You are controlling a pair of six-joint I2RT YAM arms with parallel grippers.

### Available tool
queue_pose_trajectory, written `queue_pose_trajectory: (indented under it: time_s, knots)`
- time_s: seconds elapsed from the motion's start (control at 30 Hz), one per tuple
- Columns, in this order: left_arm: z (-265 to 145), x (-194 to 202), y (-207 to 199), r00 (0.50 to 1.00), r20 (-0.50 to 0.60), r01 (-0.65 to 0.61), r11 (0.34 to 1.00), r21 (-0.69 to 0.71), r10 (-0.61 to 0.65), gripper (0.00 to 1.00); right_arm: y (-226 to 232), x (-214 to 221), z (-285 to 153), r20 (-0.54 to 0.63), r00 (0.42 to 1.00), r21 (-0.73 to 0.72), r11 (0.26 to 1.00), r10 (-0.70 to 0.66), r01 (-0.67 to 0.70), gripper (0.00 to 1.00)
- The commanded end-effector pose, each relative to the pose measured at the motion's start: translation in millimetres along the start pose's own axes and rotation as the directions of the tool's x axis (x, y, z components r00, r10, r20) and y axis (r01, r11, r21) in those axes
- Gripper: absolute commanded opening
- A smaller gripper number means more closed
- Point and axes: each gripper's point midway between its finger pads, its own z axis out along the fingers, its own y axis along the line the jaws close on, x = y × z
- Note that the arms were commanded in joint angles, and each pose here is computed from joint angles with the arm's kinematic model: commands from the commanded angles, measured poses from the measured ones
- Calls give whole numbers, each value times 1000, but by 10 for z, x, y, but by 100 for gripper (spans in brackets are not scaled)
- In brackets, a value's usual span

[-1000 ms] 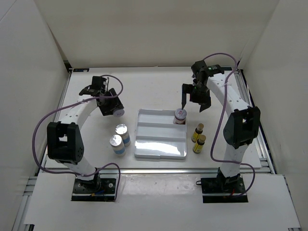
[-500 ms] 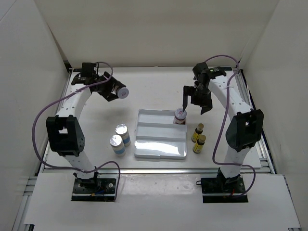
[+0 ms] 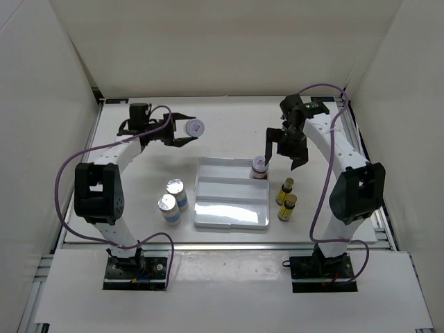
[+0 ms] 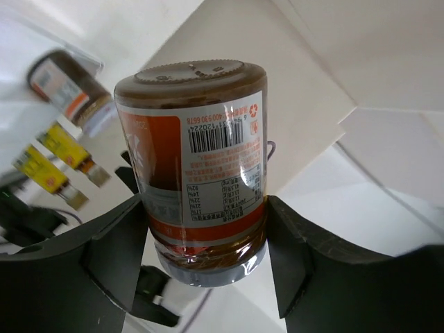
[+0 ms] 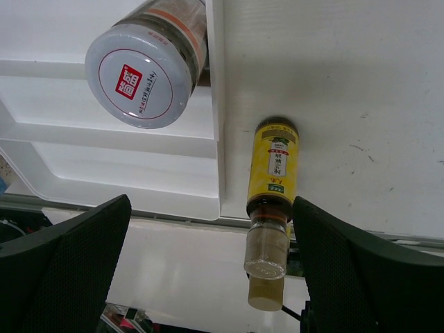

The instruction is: Organize the condiment bottles

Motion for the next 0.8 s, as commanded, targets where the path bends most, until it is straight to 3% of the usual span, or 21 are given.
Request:
queue_pose_trajectory:
  time_s: [0.0, 0.27, 0.53, 0.77]
  knots:
    - [-240, 841, -543, 976, -217, 48, 986, 163, -11, 11, 17, 53, -141, 32, 999, -29, 1000, 9, -8, 100]
    - [64, 1061, -277, 928, -341, 188, 978, 92, -146, 11, 17, 111, -155, 34, 999, -40, 999, 18, -16, 100]
    - [232, 1026, 284, 895, -319, 315, 948, -45, -312, 11, -32, 175, -117, 27, 999, -27, 999, 19, -19, 100]
    - [233, 982, 472, 873, -303, 373, 923, -94, -383, 11, -44, 170, -142, 39, 999, -22, 1000, 18, -17, 100]
